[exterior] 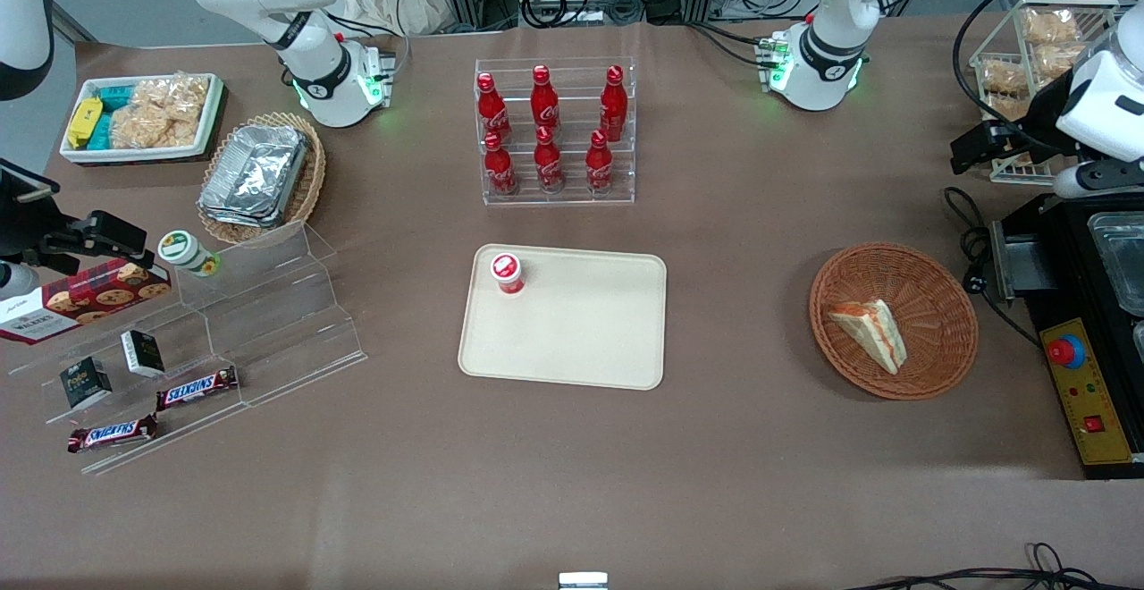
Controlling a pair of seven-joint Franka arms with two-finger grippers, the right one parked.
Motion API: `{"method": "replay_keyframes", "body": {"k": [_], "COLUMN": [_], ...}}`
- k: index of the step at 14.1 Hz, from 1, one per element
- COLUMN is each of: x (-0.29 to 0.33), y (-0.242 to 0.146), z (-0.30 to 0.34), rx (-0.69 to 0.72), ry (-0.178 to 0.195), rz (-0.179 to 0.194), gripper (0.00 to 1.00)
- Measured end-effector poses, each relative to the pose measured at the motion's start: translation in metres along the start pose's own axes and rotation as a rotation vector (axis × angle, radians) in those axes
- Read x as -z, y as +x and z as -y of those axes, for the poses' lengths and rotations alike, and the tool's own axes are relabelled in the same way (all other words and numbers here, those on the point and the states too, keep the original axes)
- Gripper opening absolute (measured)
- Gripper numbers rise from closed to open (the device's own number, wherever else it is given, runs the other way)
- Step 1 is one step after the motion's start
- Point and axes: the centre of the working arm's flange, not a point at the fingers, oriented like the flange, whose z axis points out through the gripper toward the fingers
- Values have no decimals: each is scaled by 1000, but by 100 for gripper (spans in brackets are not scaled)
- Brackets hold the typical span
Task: Place sandwich from basket to tray
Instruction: 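Move the left gripper over the sandwich in the wicker basket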
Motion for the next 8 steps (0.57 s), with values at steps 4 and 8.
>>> {"method": "replay_keyframes", "body": {"k": [4,8], "x": [3,-6], "y": [1,6], "z": [3,8], "rx": [5,27], "ry": [-2,-2], "rz": [-10,6], "gripper": [100,100]}}
